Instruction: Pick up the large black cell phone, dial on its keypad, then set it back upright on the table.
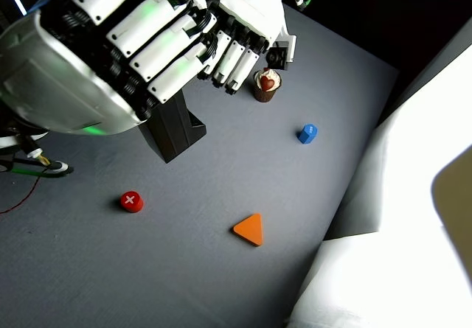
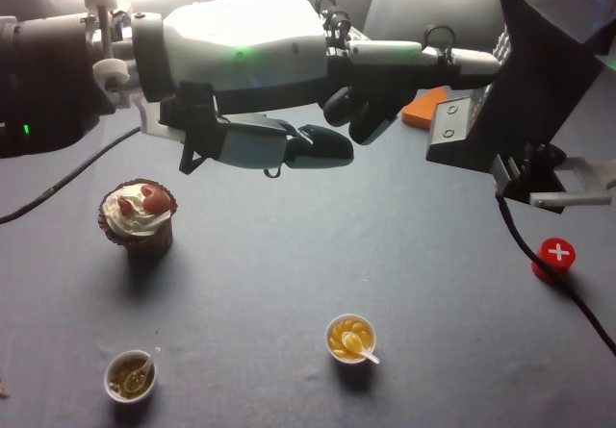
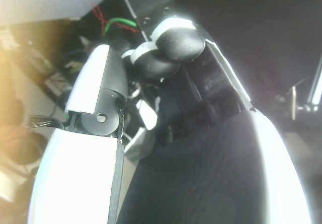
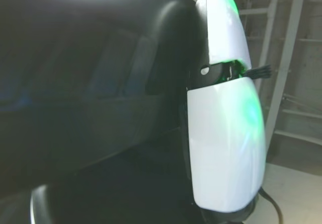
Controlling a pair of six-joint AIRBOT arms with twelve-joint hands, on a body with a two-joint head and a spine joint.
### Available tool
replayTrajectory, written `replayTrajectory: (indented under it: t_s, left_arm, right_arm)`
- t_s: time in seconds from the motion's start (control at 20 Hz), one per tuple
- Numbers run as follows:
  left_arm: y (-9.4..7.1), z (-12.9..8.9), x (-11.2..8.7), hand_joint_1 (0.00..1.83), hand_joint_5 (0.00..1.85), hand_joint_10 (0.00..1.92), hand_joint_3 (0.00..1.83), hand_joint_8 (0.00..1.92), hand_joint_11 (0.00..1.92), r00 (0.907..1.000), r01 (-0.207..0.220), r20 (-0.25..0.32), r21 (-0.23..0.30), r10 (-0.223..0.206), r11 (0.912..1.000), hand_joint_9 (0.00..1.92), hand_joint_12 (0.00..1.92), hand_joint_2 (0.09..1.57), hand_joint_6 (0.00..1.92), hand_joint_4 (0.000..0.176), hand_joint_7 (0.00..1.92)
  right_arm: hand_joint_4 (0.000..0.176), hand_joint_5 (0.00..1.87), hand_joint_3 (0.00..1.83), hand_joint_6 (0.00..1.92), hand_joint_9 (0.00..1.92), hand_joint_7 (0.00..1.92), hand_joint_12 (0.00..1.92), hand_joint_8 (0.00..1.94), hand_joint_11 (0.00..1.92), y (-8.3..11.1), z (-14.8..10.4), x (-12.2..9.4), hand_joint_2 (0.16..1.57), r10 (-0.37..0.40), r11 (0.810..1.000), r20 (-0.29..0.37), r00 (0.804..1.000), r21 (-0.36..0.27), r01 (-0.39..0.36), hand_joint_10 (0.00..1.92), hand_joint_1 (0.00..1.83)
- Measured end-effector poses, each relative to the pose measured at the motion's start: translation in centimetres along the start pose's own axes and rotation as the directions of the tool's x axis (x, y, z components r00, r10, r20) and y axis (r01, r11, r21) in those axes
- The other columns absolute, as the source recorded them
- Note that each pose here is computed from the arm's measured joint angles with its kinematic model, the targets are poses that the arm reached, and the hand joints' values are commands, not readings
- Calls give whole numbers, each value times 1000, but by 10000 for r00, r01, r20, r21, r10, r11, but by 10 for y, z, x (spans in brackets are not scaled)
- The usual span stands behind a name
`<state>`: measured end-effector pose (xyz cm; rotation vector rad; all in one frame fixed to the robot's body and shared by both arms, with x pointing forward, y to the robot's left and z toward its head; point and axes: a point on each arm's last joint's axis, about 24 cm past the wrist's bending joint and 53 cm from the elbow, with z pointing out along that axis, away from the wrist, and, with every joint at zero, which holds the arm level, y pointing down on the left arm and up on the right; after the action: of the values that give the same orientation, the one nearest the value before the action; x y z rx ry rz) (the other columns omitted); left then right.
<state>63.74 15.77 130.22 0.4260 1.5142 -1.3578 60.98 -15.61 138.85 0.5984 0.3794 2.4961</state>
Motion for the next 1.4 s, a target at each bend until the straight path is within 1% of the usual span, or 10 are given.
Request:
replayTrajectory:
  t_s: [0.35,0.45,0.7,0.85,0.95,1.05,1.1,1.2,1.35,1.4]
  left_arm:
    - [1,-10,-4,1282,90,1921,8,1656,667,9999,-108,-36,-29,108,9999,687,1921,1312,1,105,603]
    - [4,-27,-13,1287,92,1921,3,1628,679,9998,-198,-36,-114,198,9997,690,1921,1303,1,83,621]
    - [18,-76,-37,1296,156,1921,0,1589,596,9997,-206,131,-821,218,9964,661,1921,1288,11,89,646]
    - [8,-84,-35,1306,230,1921,0,1588,857,10000,-54,-53,-437,52,9990,814,1921,1283,17,21,656]
    - [1,-92,-38,1300,292,1921,0,1597,673,9998,205,-53,-273,-207,9994,750,1921,1287,23,23,646]
    - [1,-102,-36,1281,347,1921,1,1599,562,9963,826,-221,-390,-835,9958,716,1921,1294,19,0,646]
    - [1,-102,-35,1281,394,1747,0,1516,560,9933,1113,-262,-364,-1123,9931,749,1825,1274,21,0,692]
    - [-2,-101,-31,762,540,1454,0,1132,663,9872,1548,-331,-394,-1561,9872,822,1617,1306,16,0,874]
    - [8,-96,-25,449,648,1052,0,535,473,9619,2703,-149,-987,-2730,9577,763,1407,1294,2,0,943]
    - [18,-97,-24,409,675,844,0,325,483,9485,3135,-5,-1426,-3168,9388,801,1274,1275,3,0,990]
  right_arm:
    - [0,804,1,1146,788,827,1759,1112,699,-4,-1,5,1173,135,9999,-74,9999,61,-134,1308,1478]
    - [0,827,0,1104,820,856,1733,1075,713,-10,-1,13,1161,190,9995,-377,9991,277,-179,1269,1481]
    - [0,827,0,1111,853,889,1714,1007,721,-3,-1,1,1151,-127,9999,-254,9996,80,129,1232,1483]
    - [0,813,1,1145,827,851,1721,1056,723,-4,-5,0,1160,-143,9999,-298,9995,74,146,1257,1481]
    - [0,795,1,1164,831,843,1717,1067,731,-5,-9,2,1162,-105,9999,-488,9988,49,107,1251,1481]
    - [0,820,0,1127,863,871,1714,1027,722,-5,-13,0,1154,-137,9999,-519,9986,-17,137,1220,1483]
    - [0,834,0,1093,869,890,1715,1007,716,-7,-14,-3,1149,-146,9999,-448,9989,-16,145,1223,1483]
    - [0,836,0,1073,871,894,1722,1001,719,-10,-18,-9,1148,-82,10000,-163,9998,48,83,1233,1483]
    - [0,847,0,1056,897,908,1703,984,716,-15,-22,-20,1141,-104,9999,137,9999,99,103,1201,1485]
    - [0,846,0,1057,900,914,1699,978,717,-16,-22,-21,1140,-69,9999,236,9997,75,67,1193,1485]
